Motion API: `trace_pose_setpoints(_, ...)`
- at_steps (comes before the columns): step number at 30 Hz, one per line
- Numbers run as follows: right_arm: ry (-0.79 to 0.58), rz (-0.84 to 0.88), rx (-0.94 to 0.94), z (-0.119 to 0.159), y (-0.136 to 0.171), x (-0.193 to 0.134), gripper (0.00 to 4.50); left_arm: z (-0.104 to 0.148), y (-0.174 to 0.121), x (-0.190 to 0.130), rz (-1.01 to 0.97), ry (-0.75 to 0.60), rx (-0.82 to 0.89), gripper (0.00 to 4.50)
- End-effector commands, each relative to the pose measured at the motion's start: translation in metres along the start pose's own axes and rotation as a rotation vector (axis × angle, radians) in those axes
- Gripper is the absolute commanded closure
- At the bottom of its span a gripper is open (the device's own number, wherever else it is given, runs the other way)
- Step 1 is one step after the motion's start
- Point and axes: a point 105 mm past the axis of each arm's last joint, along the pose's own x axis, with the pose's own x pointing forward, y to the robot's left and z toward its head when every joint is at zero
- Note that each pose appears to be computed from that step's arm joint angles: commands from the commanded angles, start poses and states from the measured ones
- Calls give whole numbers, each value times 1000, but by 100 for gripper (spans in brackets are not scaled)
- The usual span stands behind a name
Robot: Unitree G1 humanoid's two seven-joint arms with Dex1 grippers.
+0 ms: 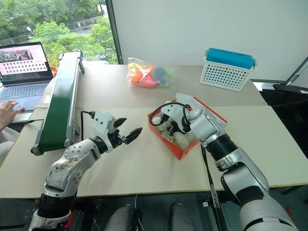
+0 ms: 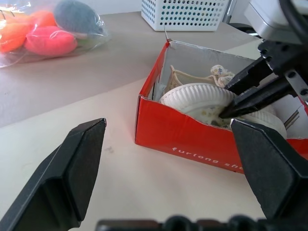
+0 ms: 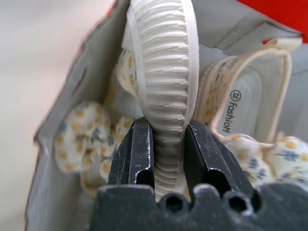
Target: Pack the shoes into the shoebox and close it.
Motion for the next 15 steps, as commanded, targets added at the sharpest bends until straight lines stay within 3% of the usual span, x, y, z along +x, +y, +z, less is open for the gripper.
trace_pose_setpoints(1, 102, 34, 188, -45, -1, 18, 384, 7, -5, 0, -21, -21, 23, 10)
trace_pose_setpoints(2, 98, 18, 216, -47, -6, 17, 384, 6, -5, 0, -23, -20, 24, 10)
trace_pose_setpoints(5, 67, 7, 287, -45, -14, 13, 283, 7, -6, 1, -27, -19, 26, 0)
trace_pose_setpoints(10, -47, 9, 282, -12, -18, -10, 107, 8, -6, 2, -36, -20, 32, 0)
trace_pose_setpoints(15, -255, -61, 285, 36, -36, -81, 107, 10, -11, 2, -82, -28, 46, 0)
